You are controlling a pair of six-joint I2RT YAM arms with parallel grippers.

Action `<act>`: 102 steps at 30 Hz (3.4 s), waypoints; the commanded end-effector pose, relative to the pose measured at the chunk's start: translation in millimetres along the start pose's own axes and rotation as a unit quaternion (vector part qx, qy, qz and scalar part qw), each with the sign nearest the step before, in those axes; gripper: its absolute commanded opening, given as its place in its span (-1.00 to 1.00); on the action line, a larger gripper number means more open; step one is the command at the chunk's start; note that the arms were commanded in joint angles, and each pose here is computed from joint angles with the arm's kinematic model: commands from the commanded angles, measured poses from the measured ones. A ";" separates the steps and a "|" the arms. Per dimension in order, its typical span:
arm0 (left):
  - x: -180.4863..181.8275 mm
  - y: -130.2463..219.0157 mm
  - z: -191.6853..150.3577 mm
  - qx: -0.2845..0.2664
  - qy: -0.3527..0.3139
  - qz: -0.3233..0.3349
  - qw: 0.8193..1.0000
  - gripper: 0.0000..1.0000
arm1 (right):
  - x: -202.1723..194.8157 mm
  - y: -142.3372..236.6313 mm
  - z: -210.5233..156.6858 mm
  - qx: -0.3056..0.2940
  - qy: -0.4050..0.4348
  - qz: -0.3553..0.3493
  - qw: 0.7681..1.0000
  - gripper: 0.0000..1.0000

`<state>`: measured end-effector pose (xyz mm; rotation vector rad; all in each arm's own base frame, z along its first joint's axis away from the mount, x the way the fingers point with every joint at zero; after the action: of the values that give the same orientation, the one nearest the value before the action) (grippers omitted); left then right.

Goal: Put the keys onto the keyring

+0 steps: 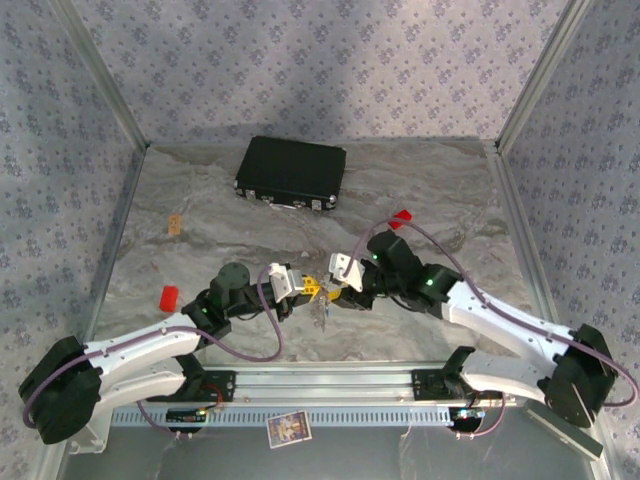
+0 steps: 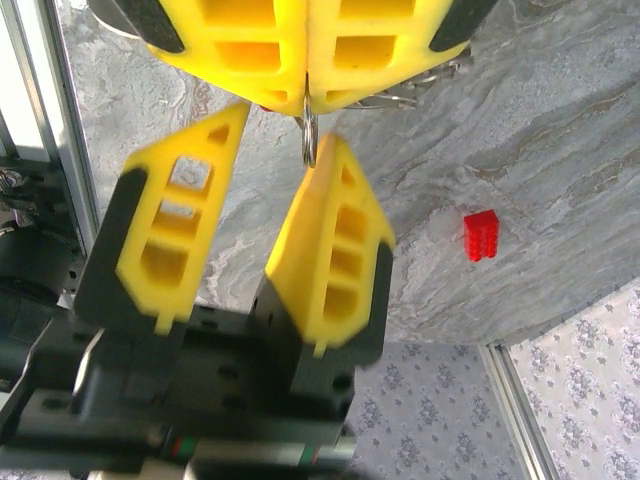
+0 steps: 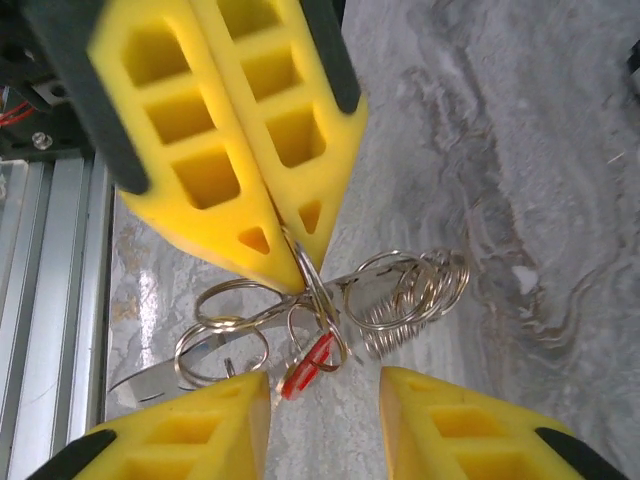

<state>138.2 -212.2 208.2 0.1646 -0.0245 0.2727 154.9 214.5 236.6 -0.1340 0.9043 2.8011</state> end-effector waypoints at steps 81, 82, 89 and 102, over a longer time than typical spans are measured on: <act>-4.8 5.4 19.4 -0.052 -0.020 -0.015 0.998 -1.00 | -1.5 0.0 10.0 -0.095 0.000 0.064 0.993 -0.59; -4.8 5.4 19.5 -0.052 -0.021 -0.015 0.998 -1.00 | -1.7 0.1 10.0 -0.095 0.000 0.064 0.993 -0.57; -4.2 4.1 19.4 -0.052 -0.022 -0.016 0.998 -1.00 | -4.2 -0.7 7.9 -0.098 -0.002 0.066 0.993 -0.73; 6.4 0.1 13.0 0.041 -0.010 0.030 0.999 -0.56 | -2.6 2.3 19.0 -0.045 0.033 0.068 0.996 -1.00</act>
<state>138.5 -211.5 210.5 0.2077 -0.0182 0.2899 158.0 220.3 240.2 -0.1009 0.7767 2.9836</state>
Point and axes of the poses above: each hand's point on the last joint's axis, 136 mm out from that joint toward the fingers, its own y axis back along the fingers, its own x axis along the line the jaws close on, z = x × y, the point moved 9 cm from there along y, back along the fingers, and after that the axes turned 2 degrees about y, right-handed, at the moved point
